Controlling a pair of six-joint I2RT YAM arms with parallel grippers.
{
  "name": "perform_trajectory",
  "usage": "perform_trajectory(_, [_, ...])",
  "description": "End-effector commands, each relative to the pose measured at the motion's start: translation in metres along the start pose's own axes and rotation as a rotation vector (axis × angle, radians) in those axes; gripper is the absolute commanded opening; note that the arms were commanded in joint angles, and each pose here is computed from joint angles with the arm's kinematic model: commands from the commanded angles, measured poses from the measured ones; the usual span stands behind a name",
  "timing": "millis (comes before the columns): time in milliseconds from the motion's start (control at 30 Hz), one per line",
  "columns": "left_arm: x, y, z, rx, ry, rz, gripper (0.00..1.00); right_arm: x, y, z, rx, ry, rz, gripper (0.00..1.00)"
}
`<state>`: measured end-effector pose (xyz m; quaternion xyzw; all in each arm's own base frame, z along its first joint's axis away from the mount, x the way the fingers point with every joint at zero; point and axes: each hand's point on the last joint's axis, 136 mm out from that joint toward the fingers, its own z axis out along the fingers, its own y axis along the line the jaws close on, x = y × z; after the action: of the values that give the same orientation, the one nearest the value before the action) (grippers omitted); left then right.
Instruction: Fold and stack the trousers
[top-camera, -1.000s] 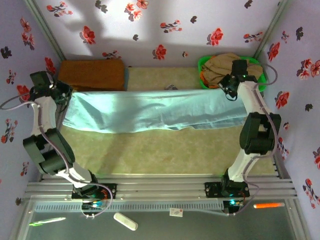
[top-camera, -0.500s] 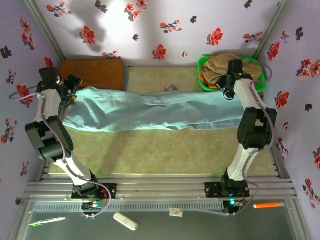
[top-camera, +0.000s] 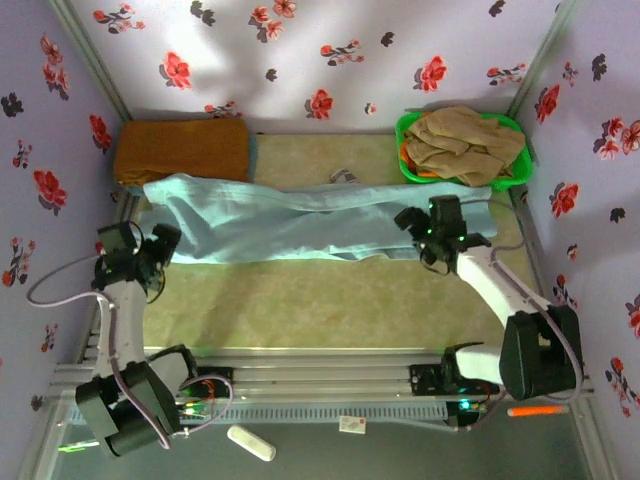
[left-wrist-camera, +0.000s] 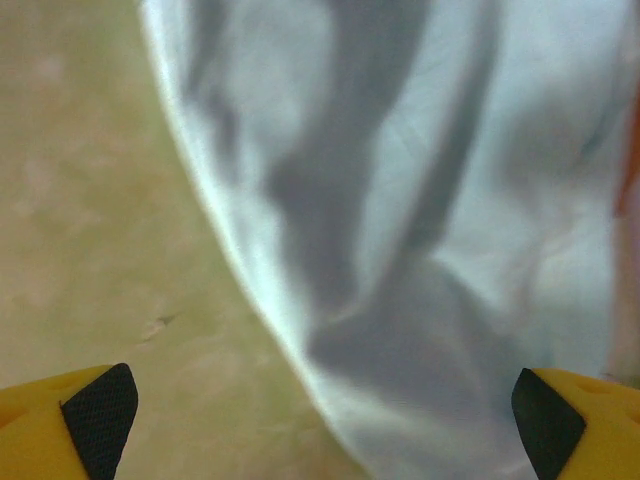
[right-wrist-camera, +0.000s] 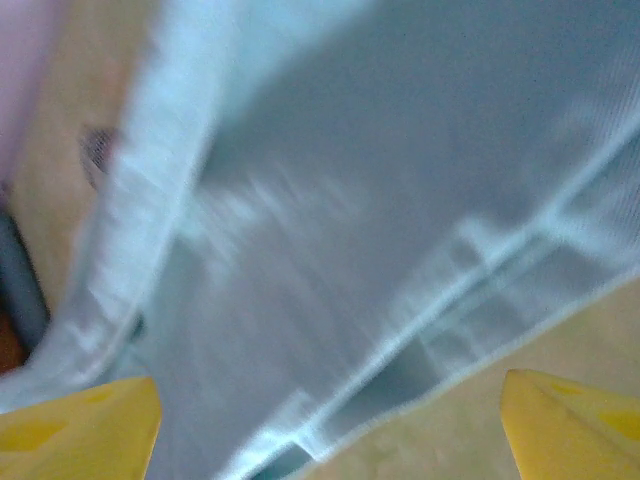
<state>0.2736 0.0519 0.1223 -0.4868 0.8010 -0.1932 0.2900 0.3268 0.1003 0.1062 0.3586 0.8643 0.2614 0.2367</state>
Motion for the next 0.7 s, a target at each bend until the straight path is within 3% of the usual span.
perform_trajectory(0, [0.001, 0.012, 0.015, -0.016, -0.009, -0.029, 1.00, 0.018, 0.030, 0.010, -0.150, 0.055, 0.139, 0.91])
perform_trajectory(200, [0.016, 0.044, 0.045, -0.034, -0.008, -0.121, 0.94, 0.045, 0.009, 0.045, -0.159, 0.121, 0.363, 0.90])
perform_trajectory(300, [0.012, 0.053, 0.053, -0.052, -0.046, -0.135, 0.86, 0.049, 0.012, 0.056, -0.142, 0.144, 0.378, 0.89])
perform_trajectory(433, [0.002, 0.054, 0.055, -0.047, -0.074, -0.139, 0.67, 0.049, 0.017, 0.069, -0.163, 0.151, 0.403, 0.81])
perform_trajectory(600, [-0.015, 0.048, 0.048, -0.026, -0.121, -0.129, 0.40, 0.050, 0.021, 0.086, -0.183, 0.172, 0.428, 0.60])
perform_trajectory(667, [-0.021, 0.046, 0.046, -0.017, -0.130, -0.118, 0.29, 0.050, 0.019, 0.090, -0.175, 0.170, 0.421, 0.44])
